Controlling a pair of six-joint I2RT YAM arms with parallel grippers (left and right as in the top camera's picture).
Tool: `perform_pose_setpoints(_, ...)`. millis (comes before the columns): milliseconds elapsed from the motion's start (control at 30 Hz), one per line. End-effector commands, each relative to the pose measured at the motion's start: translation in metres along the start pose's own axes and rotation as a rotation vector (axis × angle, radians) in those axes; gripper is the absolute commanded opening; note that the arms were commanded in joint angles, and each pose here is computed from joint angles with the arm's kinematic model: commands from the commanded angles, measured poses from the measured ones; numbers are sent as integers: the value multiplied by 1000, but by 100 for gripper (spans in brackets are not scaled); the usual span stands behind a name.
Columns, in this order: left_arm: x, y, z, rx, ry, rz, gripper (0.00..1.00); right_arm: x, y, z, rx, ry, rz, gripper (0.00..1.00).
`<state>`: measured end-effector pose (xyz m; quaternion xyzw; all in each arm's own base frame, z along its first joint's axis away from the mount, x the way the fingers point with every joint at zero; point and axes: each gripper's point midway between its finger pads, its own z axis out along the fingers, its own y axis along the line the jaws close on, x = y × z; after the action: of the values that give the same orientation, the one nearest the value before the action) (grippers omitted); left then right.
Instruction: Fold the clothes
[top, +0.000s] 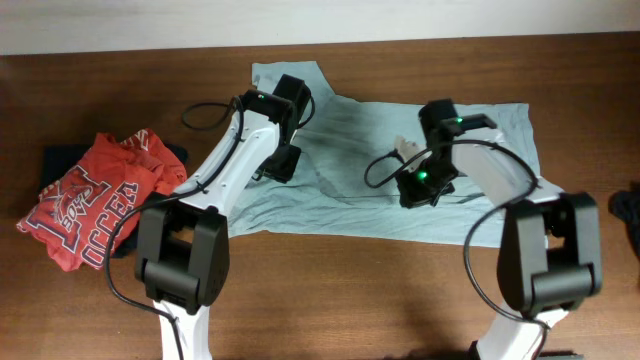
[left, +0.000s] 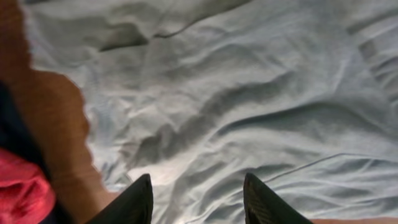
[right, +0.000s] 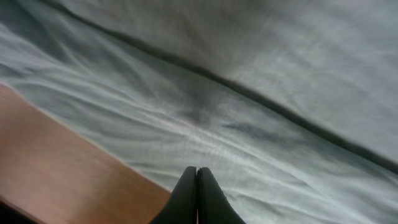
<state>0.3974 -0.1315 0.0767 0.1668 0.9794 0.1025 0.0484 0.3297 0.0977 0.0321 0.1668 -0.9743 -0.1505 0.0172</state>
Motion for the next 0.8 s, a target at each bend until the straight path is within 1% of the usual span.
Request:
perform_pose_setpoints(0, -8, 11, -9, -53, -20, 11, 47, 6, -6, 16, 15, 50, -13, 4)
perform_pose_setpoints(300, -16, 13, -19, -53, -47, 4, 47, -8, -15, 33, 22, 20, -25, 4)
perform_pose_setpoints(433, -16, 13, -19, -53, -47, 4, 47, -20, -34, 41, 107, -14, 1, 4)
perform_pose_setpoints(567, -16, 13, -19, -53, -49, 3, 47, -40, -41, 34, 150, -88, 28, 4)
perform_pose_setpoints(767, -17, 13, -19, -53, -51, 3, 47, -58, -38, 12, 153, -127, 25, 4)
